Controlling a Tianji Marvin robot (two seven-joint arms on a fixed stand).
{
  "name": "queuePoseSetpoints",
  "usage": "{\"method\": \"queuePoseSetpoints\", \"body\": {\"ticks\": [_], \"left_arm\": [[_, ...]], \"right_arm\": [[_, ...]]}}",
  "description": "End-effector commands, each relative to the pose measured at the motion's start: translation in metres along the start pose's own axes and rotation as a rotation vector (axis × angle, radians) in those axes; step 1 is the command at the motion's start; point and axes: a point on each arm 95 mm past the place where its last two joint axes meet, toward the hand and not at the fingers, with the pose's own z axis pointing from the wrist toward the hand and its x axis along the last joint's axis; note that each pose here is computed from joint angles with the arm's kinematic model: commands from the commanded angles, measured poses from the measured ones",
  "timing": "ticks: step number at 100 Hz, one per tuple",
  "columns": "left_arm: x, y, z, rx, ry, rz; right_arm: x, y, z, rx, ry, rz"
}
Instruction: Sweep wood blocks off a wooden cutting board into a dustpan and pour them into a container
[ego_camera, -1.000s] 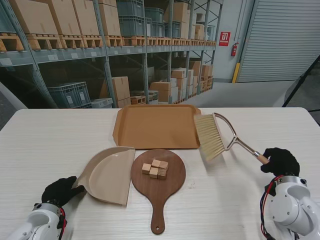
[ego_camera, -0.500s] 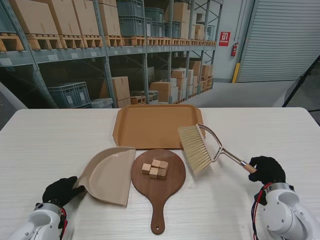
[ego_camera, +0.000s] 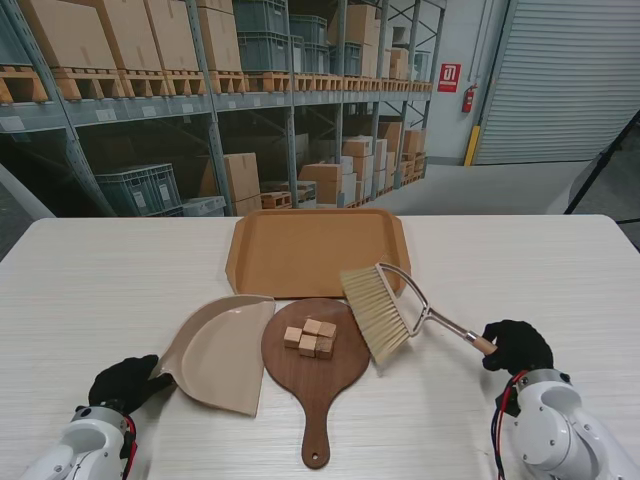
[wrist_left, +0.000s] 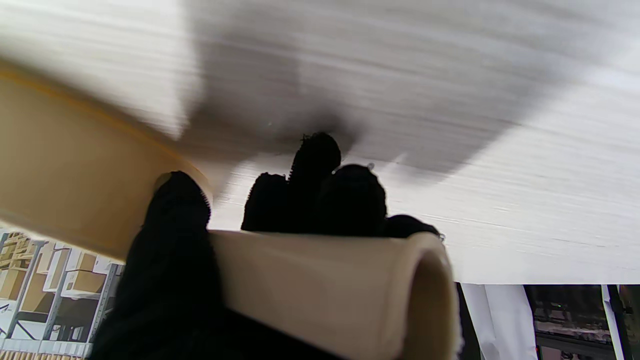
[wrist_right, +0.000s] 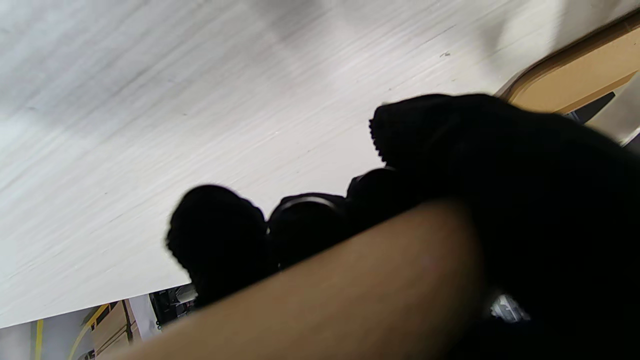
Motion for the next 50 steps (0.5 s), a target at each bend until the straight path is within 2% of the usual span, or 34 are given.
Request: {"method": "queuePoseSetpoints", "body": {"ticks": [1,50], "left_arm": [[-0.001,0.02,-0.008,-0.074,-0.008,0.001],[0.0,0.02,-0.009,-0.077,-0.005,0.0]], "right_arm": [[0.002,-0.007,-0.001,0.03,0.008,0.002],[0.022,-0.028,0.003,0.113,0.062,0.032]]}}
